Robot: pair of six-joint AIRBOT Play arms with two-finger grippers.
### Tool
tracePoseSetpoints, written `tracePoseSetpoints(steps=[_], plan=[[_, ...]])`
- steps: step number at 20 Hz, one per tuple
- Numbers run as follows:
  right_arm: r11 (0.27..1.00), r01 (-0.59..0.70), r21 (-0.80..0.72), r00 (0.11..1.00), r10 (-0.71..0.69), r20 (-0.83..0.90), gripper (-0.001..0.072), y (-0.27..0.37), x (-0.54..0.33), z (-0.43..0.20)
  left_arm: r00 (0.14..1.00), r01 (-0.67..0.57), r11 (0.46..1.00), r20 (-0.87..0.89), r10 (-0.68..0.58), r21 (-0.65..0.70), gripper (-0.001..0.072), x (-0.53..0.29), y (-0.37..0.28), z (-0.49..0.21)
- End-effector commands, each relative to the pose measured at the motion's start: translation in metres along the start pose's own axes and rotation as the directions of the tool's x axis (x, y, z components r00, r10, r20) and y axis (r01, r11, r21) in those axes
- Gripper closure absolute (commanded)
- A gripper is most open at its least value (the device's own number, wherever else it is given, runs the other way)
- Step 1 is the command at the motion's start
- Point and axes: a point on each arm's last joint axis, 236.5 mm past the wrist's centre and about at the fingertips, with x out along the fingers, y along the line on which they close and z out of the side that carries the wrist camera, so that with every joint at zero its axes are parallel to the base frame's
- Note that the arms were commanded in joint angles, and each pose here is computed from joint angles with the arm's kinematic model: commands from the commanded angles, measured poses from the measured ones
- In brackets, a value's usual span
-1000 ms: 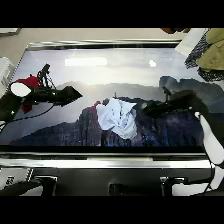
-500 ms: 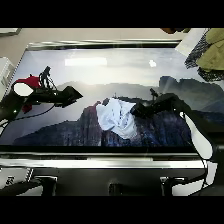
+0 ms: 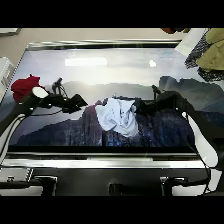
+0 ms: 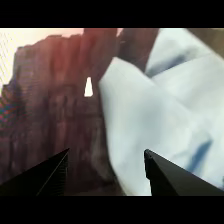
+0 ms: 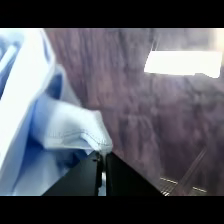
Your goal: Fold the clothes and pants, and hang the long-sleeved shirts on hangers.
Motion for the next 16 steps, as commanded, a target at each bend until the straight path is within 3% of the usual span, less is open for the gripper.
tracePoseSetpoints(steps=[1, 5, 8, 14, 16], plan=[[1.0, 0.01, -0.009, 0.999, -0.011, -0.041, 0.0681, 0.006, -0.012, -0.013, 0.998, -0.024, 0.999, -0.055, 0.023, -0.03, 0.0176, 0.044, 0.016, -0.01], [1.0, 0.003, 0.01, 0.995, -0.002, -0.099, 0.0681, 0.008, -0.012, -0.027, 0.999, 0.042, 0.998, -0.006, -0.042, -0.049, 0.0185, 0.068, 0.0, -0.003], [1.0, -0.001, 0.012, 0.993, 0.003, -0.119, 0.0681, 0.009, -0.013, -0.032, 0.996, 0.087, 0.992, 0.044, -0.084, -0.096, 0.0256, 0.079, -0.011, 0.007], [0.999, -0.025, 0.025, 0.991, 0.028, -0.127, 0.0681, 0.015, -0.013, -0.034, 0.992, 0.123, 0.985, 0.03, -0.12, -0.122, 0.0271, 0.098, -0.02, -0.002], [0.999, -0.025, 0.025, 0.992, 0.029, -0.127, 0.0681, 0.015, -0.013, -0.033, 0.992, 0.125, 0.985, 0.029, -0.122, -0.123, 0.0506, 0.098, -0.021, -0.003]])
